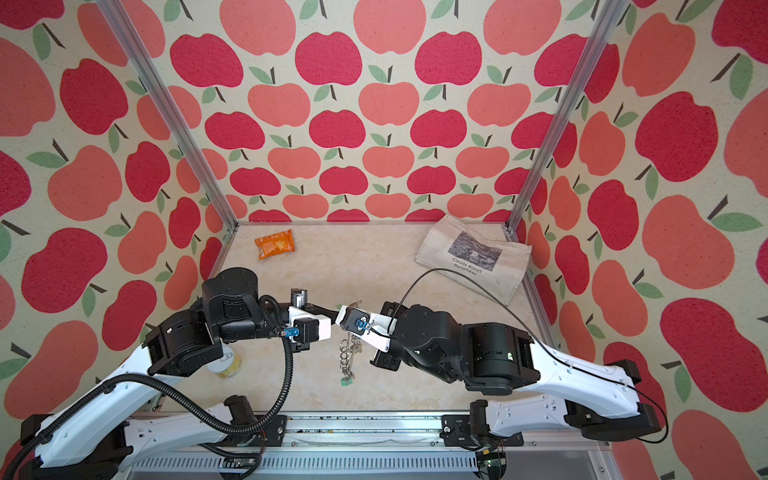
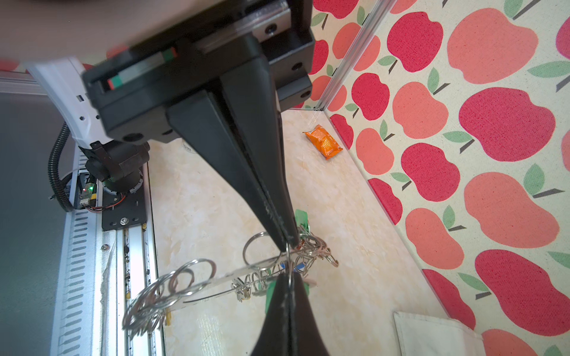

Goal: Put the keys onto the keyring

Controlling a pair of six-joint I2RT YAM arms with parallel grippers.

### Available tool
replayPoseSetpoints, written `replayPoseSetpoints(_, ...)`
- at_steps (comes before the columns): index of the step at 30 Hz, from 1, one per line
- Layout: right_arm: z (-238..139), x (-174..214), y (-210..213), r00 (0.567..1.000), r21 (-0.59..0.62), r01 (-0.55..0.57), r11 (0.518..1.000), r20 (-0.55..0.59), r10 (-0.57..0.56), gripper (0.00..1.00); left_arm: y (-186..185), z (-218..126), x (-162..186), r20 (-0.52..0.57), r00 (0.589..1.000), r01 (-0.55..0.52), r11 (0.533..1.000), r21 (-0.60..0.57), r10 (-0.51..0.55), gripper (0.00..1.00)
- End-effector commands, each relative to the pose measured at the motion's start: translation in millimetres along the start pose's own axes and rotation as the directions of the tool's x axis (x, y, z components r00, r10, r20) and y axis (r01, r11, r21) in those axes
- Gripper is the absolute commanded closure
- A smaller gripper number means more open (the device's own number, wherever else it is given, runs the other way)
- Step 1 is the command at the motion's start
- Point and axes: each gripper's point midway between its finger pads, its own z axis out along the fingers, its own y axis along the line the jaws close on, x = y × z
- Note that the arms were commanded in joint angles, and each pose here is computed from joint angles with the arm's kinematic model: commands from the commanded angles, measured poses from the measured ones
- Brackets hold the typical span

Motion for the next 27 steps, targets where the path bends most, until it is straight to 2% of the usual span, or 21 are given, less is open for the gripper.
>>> replayPoseSetpoints(1, 0.7, -2.0, 34.2, 0.999, -0.145, 0.031, 0.989, 0.011, -0.03, 1.0, 45.8, -14.0, -26.1, 0.074, 0.997, 0.007, 0.986, -0.164, 0.005, 1.0)
replayPoseSetpoints(9, 2.3, 2.5, 37.8, 0.999, -0.146, 0.044, 0.988, -0.022, -0.048, 1.0, 47.3, -14.6, -26.6, 0.078, 0.997, 0.026, 0.988, -0.155, -0.014, 1.0)
replayPoseSetpoints(15, -14.7, -6.6, -0.4, 0.999, 0.025, 0.006, 1.0, 0.05, -0.008, 1.0, 32.3, -21.1, -30.3, 0.134, 0.99, -0.024, 0.989, -0.144, 0.043, 1.0)
replayPoseSetpoints(27, -9.1, -23.8, -14.9, 0.995, 0.118, 0.085, 0.989, 0.05, -0.092, 1.0, 27.7, -16.0, -25.8, 0.102, 0.994, -0.02, 0.995, -0.1, 0.031, 1.0)
